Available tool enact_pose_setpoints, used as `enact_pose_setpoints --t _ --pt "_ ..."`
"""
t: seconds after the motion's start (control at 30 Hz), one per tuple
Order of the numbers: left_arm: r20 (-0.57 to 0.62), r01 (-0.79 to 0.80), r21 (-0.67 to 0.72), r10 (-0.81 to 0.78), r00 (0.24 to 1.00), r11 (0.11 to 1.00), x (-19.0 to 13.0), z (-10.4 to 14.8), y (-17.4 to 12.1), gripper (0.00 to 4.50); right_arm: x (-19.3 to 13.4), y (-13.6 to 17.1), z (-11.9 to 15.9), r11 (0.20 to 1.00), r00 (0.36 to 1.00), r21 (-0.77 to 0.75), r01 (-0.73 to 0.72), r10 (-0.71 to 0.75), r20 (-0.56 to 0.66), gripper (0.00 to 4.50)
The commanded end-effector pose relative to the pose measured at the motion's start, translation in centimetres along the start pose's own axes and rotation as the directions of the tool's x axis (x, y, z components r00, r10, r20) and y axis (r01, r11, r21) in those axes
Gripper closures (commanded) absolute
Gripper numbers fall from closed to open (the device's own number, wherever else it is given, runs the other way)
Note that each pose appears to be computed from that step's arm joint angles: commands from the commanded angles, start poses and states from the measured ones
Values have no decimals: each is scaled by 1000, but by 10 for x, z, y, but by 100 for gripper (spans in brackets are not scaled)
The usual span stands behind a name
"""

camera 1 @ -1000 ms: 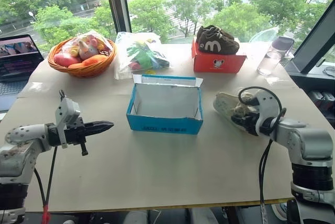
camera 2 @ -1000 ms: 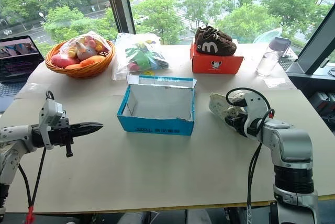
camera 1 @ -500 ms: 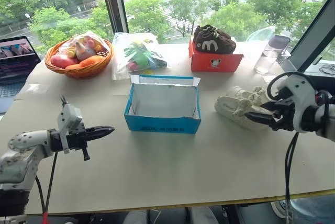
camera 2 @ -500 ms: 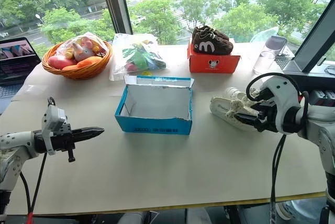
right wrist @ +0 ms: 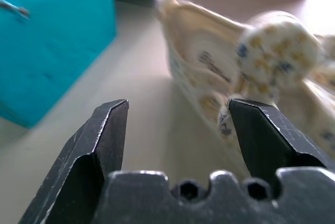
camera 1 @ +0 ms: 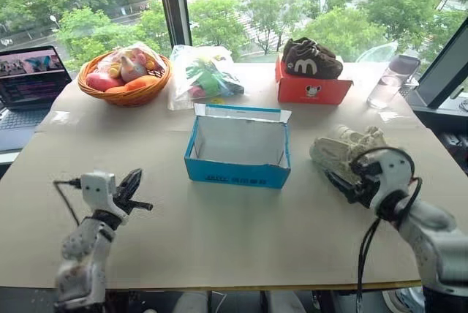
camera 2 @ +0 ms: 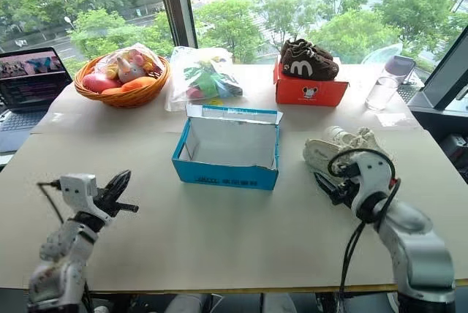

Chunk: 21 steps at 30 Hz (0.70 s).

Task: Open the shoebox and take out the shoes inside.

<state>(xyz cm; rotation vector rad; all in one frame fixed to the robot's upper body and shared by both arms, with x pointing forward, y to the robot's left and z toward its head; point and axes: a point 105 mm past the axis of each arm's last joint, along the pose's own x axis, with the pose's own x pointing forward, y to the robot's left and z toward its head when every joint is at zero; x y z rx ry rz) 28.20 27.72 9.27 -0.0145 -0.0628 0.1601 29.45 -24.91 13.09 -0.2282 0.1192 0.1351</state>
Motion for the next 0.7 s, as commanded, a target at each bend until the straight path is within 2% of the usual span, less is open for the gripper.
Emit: enact_pose_setpoints --t 0.03,0.23,0.4,0.7 --pt "48 -173 96 169 984 980 -13 -1 10 450 0 -5 -5 988 988 -82 129 -122 91 82" --pt "10 -279 27 279 960 960 -15 -22 19 450 10 -13 -37 967 967 -51 248 -245 67 82" --pt "3 -249 9 249 968 968 -11 -31 6 450 21 1 -54 976 977 -55 210 -208 48 82" --pt "21 -231 2 231 973 973 -9 -32 -2 450 30 15 -60 982 982 -27 185 -184 53 82"
